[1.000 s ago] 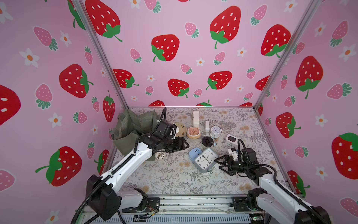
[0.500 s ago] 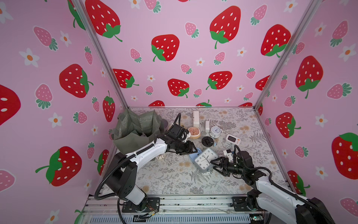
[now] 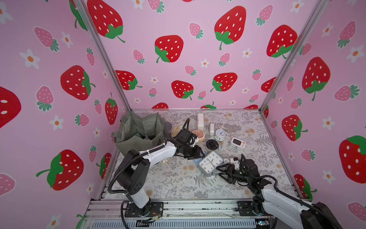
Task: Put the alarm clock into the canvas bag
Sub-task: Pick up the alarm from the center of the board.
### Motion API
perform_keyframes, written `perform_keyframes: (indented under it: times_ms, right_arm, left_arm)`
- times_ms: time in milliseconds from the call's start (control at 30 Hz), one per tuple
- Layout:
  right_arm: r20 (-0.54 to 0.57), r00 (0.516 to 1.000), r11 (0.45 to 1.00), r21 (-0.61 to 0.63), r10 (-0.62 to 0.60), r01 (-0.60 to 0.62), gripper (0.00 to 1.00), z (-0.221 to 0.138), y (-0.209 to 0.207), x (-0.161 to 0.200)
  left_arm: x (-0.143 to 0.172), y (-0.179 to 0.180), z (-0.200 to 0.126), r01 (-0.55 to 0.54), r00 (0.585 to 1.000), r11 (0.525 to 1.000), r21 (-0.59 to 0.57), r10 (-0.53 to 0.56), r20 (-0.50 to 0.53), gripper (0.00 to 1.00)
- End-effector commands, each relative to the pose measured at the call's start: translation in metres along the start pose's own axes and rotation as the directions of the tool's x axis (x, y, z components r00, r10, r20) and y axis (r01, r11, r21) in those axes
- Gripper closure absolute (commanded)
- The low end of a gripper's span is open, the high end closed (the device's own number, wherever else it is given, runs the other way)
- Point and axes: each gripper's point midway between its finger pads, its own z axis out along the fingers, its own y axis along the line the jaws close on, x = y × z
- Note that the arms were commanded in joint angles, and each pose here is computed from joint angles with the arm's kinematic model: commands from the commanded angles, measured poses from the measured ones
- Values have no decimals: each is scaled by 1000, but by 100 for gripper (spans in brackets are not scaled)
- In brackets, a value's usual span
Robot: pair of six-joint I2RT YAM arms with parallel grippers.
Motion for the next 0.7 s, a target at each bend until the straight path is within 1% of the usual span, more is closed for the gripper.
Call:
perform_keyframes:
  times_ms: [0, 200, 467, 533, 567, 667]
  right_arm:
    - [20, 1000, 999, -41, -14, 15, 39, 3, 9, -5]
    - [38, 999, 998, -49, -27, 29, 38, 8, 11, -11]
    - [61, 996, 995, -69, -67, 71, 37, 13, 14, -17]
    - [60, 995, 993, -71, -85, 90, 37, 16, 15, -19]
    - [60, 994, 992, -76, -93, 97, 38, 17, 17, -19]
    - [54, 991, 986, -103, -124, 129, 44, 21, 26, -20]
  left_arm:
    - [-2, -6, 6, -4, 1000, 1000, 25, 5, -5, 48]
    - [2, -6, 20, -2, 1000, 999, 41, 3, -28, 49]
    - [12, 1, 33, 9, 997, 1000, 27, -7, -72, 56]
    - [14, 0, 36, 5, 997, 1000, 28, -3, -79, 59]
    - [15, 0, 36, 7, 997, 1000, 29, -4, -83, 61]
    - [18, -1, 38, 7, 995, 999, 32, -4, -96, 63]
